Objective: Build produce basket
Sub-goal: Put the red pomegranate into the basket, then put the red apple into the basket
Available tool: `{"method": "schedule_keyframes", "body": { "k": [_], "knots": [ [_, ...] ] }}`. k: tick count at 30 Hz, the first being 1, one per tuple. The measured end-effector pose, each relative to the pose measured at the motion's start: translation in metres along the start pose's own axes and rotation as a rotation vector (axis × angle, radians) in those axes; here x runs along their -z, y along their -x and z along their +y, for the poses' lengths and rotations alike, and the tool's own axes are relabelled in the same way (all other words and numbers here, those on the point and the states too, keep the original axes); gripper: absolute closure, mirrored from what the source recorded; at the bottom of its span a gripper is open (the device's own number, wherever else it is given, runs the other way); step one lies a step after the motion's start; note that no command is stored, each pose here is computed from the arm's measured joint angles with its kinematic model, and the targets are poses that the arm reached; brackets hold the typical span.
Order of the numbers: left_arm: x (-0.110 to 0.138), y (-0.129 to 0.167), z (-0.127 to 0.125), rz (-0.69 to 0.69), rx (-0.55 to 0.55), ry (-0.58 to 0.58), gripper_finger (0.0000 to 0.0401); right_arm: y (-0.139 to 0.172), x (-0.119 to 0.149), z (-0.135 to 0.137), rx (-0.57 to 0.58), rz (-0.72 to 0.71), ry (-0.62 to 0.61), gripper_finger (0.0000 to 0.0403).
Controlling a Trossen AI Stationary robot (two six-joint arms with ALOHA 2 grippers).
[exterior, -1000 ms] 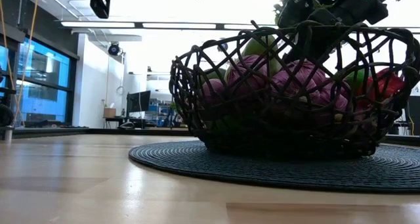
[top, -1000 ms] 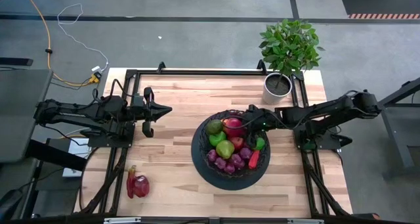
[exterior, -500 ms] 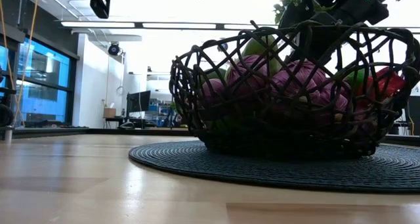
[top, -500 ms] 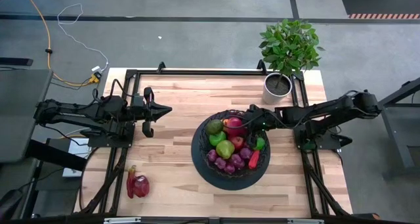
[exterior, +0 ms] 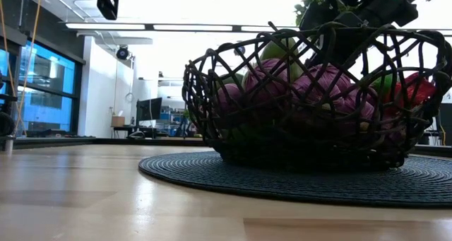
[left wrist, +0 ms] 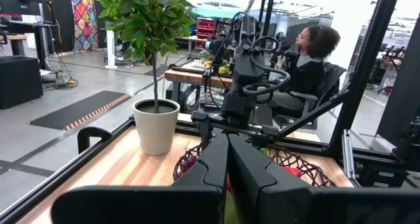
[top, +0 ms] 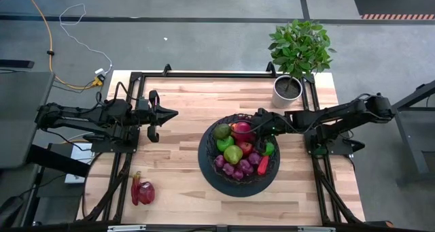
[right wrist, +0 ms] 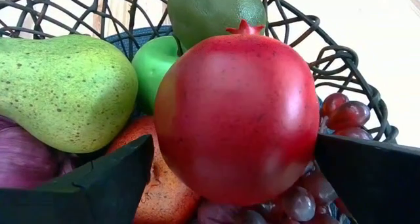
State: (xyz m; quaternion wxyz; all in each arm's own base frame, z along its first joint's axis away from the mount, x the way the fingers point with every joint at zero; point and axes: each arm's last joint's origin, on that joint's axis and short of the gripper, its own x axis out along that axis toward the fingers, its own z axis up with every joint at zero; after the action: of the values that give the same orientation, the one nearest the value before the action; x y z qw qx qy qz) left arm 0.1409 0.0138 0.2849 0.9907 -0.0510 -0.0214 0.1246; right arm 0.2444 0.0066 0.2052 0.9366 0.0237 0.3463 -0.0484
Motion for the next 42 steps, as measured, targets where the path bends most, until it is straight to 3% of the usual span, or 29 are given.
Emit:
{"method": "schedule_keyframes", "body": {
  "k": [8,16,21,26,32,35,42],
  "knots": [
    [0.0,0.0,0.0,-0.001,0.0,0.0,0.0401,0.008,-0.002,-0.001,0.001,0.002,0.034,0.0011],
    [0.0,0.0,0.001,-0.003,-0.027,0.0,0.0401,0.05,-0.011,-0.004,-0.002,-0.021,0.021,0.0011],
    [0.0,0.0,0.001,-0.003,-0.028,0.0,0.0401,0.07,0.008,-0.009,-0.006,-0.18,-0.098,0.0011],
    [0.0,0.0,0.001,-0.004,-0.03,0.0,0.0401,0.074,0.03,-0.012,-0.059,-0.513,-0.242,0.0011],
    [0.0,0.0,0.001,-0.003,-0.031,0.0,0.0401,0.092,0.029,-0.014,-0.138,-0.89,-0.287,0.0011],
    [0.0,0.0,0.001,-0.004,-0.038,0.0,0.0401,0.101,0.026,-0.014,-0.183,-0.977,-0.344,0.0011],
    [0.0,0.0,0.001,-0.005,-0.049,0.0,0.0401,0.104,0.024,-0.015,-0.228,-0.984,-0.426,0.0011]
  ]
}}
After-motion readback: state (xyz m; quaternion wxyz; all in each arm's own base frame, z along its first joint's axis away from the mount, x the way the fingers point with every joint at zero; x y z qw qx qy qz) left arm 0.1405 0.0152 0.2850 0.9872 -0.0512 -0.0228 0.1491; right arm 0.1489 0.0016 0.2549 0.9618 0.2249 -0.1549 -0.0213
